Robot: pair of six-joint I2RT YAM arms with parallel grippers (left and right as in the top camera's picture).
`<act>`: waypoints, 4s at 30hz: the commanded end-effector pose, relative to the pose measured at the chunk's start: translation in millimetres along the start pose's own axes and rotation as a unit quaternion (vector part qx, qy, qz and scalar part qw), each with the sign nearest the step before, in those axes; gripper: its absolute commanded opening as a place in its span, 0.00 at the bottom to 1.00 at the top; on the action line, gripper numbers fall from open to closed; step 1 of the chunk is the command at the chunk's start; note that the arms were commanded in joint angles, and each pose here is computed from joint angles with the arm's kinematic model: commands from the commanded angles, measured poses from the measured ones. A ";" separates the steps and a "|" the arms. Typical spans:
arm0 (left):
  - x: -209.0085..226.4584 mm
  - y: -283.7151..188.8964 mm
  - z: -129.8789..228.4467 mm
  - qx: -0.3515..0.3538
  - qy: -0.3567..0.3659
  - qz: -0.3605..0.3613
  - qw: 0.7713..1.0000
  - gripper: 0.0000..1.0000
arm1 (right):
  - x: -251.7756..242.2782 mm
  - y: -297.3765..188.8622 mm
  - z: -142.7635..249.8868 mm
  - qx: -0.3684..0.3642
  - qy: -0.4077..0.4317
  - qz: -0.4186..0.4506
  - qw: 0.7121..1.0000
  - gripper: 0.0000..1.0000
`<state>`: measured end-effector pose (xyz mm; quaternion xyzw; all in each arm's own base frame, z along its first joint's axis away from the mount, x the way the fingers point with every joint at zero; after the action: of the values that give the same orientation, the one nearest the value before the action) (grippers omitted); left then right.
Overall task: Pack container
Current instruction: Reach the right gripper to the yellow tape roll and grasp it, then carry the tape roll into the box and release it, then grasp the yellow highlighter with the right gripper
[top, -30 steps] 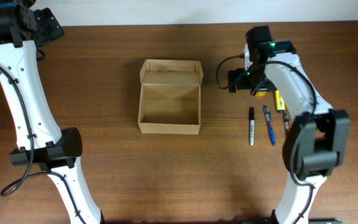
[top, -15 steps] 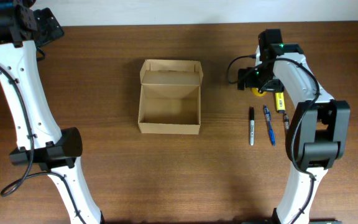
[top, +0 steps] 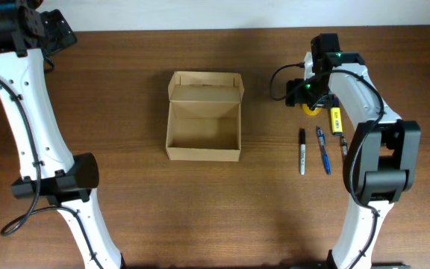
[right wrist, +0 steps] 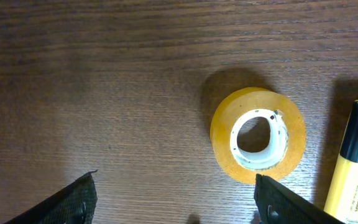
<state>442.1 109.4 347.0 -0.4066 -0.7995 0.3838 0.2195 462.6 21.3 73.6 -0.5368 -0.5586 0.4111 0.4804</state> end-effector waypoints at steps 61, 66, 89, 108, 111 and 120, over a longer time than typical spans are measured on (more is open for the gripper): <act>6.8 -15.7 -4.5 -0.018 -0.001 0.001 1.000 1.00 | 182.2 -180.5 2.5 -0.107 -0.243 -0.081 0.961 0.04; 6.8 -15.7 -4.5 -0.018 -0.001 0.001 1.000 1.00 | 240.8 -175.1 44.7 -0.084 -0.379 -0.094 0.917 0.04; 6.8 -15.7 -4.5 -0.018 -0.001 0.001 1.000 1.00 | 262.6 1.7 85.8 0.086 -0.449 -0.068 0.887 0.04; 6.8 -15.7 -4.5 -0.018 -0.001 0.001 1.000 1.00 | 203.4 -230.6 51.3 -0.141 -0.319 0.066 0.935 0.75; 6.8 -15.7 -4.5 -0.018 -0.001 0.001 1.000 1.00 | 170.1 -253.6 51.1 -0.151 -0.294 0.108 0.938 0.76; 6.8 -15.7 -4.5 -0.018 -0.001 0.001 1.000 1.00 | 47.2 -249.7 19.9 -0.117 -0.098 0.110 0.982 0.82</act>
<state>442.1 109.4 347.0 -0.4066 -0.7995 0.3838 0.2195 376.4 92.1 339.7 -0.5807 -0.6239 0.4634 0.2424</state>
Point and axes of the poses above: each gripper's point midway between its finger pads, its own y axis out along the fingers, its own x axis along the line the jaws close on, z = x × y, the point moved 3 cm from there along -y, back along the fingers
